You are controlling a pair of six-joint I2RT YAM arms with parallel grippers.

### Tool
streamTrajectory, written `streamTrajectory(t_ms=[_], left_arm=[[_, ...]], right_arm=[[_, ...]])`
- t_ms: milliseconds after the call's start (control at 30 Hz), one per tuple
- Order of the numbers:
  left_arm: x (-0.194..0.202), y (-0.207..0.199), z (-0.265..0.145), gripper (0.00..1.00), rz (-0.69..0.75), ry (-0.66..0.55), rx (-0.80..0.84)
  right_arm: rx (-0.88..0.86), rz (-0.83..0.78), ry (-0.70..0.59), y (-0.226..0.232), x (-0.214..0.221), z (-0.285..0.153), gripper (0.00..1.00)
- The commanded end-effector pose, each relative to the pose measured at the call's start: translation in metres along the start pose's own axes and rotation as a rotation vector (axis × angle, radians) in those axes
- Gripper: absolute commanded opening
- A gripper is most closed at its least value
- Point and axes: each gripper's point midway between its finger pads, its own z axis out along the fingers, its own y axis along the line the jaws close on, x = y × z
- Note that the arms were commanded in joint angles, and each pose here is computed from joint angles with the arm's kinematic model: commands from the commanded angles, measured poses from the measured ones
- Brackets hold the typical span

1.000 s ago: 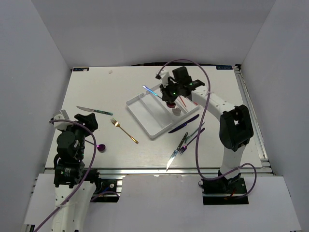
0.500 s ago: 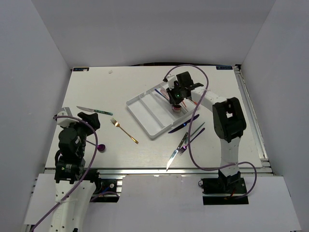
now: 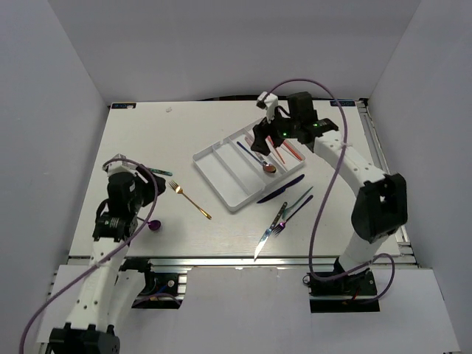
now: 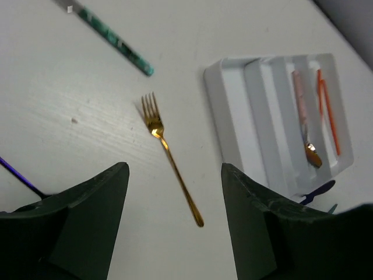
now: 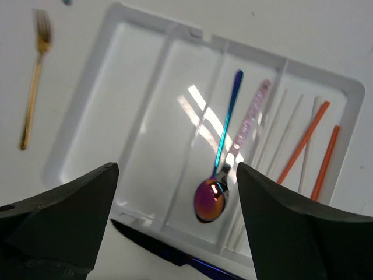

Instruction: Sort the eating utensils into containers

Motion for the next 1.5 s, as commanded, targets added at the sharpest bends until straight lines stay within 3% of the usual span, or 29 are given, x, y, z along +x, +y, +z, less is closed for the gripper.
streamTrajectory(t_ms=[0,33,167,233,467,600,767,1067,1300,1400,1433,1467], left_arm=[[0.049,0.016,0.01,0.75,-0.142,0.215,-0.109],[0.064,0.033,0.012,0.75,-0.189,0.288,-0.235],[0.093,0.06,0.006,0.79,-0.261,0.447,-0.481],[0.093,0.067,0.006,0.79,-0.282,0.446,-0.545],[0.082,0.094,0.008,0.79,-0.263,0.345,-0.683],[0.088,0.114,0.016,0.79,-0.217,0.378,-0.78],[0.079,0.12,0.032,0.78,-0.18,0.346,-0.781],[0.093,0.158,0.052,0.76,-0.215,0.425,-0.837],[0.106,0.163,0.059,0.64,-0.253,0.457,-0.804],[0.108,0.16,0.062,0.44,-0.264,0.462,-0.769],[0.111,0.161,0.062,0.33,-0.262,0.47,-0.765],[0.111,0.159,0.064,0.3,-0.264,0.467,-0.751]], right_arm=[[-0.203,-0.067,-0.081,0.052,-0.027,-0.042,0.89],[-0.221,-0.09,-0.115,0.06,-0.037,-0.056,0.89],[-0.216,-0.139,-0.182,0.075,-0.047,-0.083,0.89],[-0.214,-0.178,-0.239,0.081,-0.057,-0.094,0.89],[-0.271,-0.167,-0.256,0.094,-0.048,-0.096,0.89],[-0.288,-0.162,-0.265,0.098,-0.047,-0.097,0.89],[-0.295,-0.172,-0.285,0.103,-0.051,-0.103,0.89],[-0.288,-0.164,-0.294,0.1,-0.051,-0.106,0.89],[-0.288,-0.142,-0.286,0.093,-0.046,-0.102,0.89],[-0.285,-0.136,-0.282,0.091,-0.045,-0.101,0.89],[-0.287,-0.136,-0.281,0.091,-0.045,-0.101,0.89],[-0.285,-0.133,-0.279,0.091,-0.044,-0.1,0.89]])
